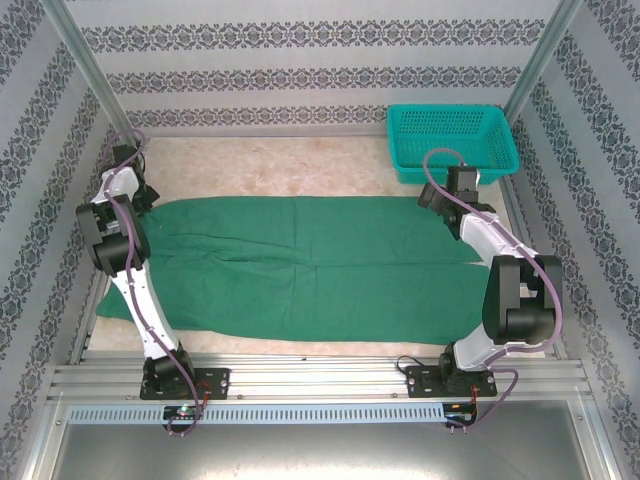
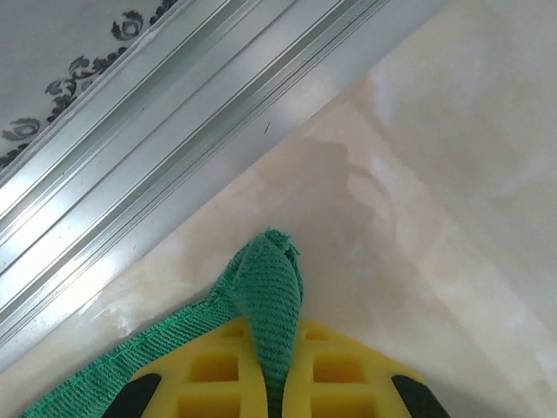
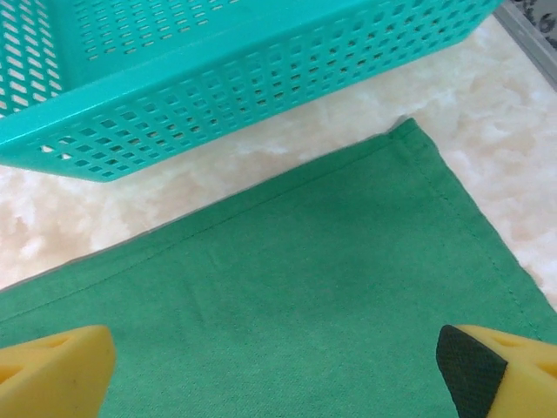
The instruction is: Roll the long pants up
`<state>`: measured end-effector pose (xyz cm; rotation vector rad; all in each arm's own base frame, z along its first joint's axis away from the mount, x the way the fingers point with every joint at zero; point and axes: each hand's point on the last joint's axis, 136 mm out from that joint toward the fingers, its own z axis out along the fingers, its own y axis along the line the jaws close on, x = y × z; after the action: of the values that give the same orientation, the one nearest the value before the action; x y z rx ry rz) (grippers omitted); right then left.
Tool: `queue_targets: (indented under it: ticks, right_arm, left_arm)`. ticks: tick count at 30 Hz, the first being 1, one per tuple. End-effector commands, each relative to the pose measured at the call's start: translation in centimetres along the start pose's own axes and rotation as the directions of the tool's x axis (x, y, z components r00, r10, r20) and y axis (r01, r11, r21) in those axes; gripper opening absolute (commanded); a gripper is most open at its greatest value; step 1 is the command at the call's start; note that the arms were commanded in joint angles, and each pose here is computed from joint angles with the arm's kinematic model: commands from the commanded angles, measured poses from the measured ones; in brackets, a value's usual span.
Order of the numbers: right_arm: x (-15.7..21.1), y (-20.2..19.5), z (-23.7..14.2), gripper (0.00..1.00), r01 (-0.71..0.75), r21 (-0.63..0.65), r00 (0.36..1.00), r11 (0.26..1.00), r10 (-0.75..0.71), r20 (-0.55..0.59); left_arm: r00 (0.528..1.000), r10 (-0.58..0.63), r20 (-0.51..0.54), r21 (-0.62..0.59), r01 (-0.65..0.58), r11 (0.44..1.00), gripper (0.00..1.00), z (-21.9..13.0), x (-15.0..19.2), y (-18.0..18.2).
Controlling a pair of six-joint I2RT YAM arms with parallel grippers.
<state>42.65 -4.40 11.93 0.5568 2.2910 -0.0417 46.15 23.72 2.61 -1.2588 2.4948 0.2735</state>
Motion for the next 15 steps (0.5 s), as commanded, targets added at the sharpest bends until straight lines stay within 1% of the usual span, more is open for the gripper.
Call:
queue_targets:
  ticks: [1, 2, 3, 6, 8, 10, 12, 15]
  right_arm:
    - [-0.5, -3.3, 0.1, 0.98, -0.056, 0.171, 0.998, 0.984, 0.057, -0.004]
    - [-0.2, -5.0, 0.2, 0.98, -0.093, 0.238, 0.995, 0.967, 0.101, -0.022]
    - [0.1, -6.2, 0.5, 0.98, -0.135, 0.268, 0.988, 0.954, 0.151, -0.039]
    - [0.7, -8.7, 1.8, 0.98, -0.273, 0.268, 0.949, 0.924, 0.303, -0.08]
    - [0.9, -9.6, 2.7, 0.97, -0.321, 0.27, 0.926, 0.908, 0.361, -0.112]
    - [1.4, -10.3, 3.8, 0.95, -0.337, 0.296, 0.906, 0.894, 0.393, -0.154]
    - [1.1, -10.4, 5.0, 0.92, -0.344, 0.293, 0.897, 0.892, 0.404, -0.18]
    - [0.5, -10.3, 6.5, 0.9, -0.317, 0.302, 0.901, 0.899, 0.385, -0.2]
  left_arm:
    - [0.999, 0.025, -0.033, -0.034, -0.026, 0.999, 0.0, -0.4, 2.0, 1.2]
    - [0.999, 0.027, -0.035, -0.029, -0.029, 0.999, 0.0, -0.4, 2.3, 1.3]
    - [0.999, 0.033, -0.037, -0.024, -0.034, 0.999, 0.0, -0.5, 2.6, 1.4]
    - [0.999, 0.042, -0.03, -0.005, -0.042, 0.999, 0.0, -0.7, 3.1, 1.5]
    - [0.999, 0.043, -0.028, 0.011, -0.043, 0.999, 0.0, -0.7, 3.3, 1.3]
    - [0.998, 0.044, -0.034, 0.025, -0.043, 0.999, 0.0, -0.5, 3.5, 1.1]
    - [0.998, 0.049, -0.042, 0.043, -0.047, 0.998, 0.0, -0.3, 3.7, 0.7]
    - [0.997, 0.056, -0.046, 0.058, -0.053, 0.997, 0.0, -0.2, 3.7, 0.3]
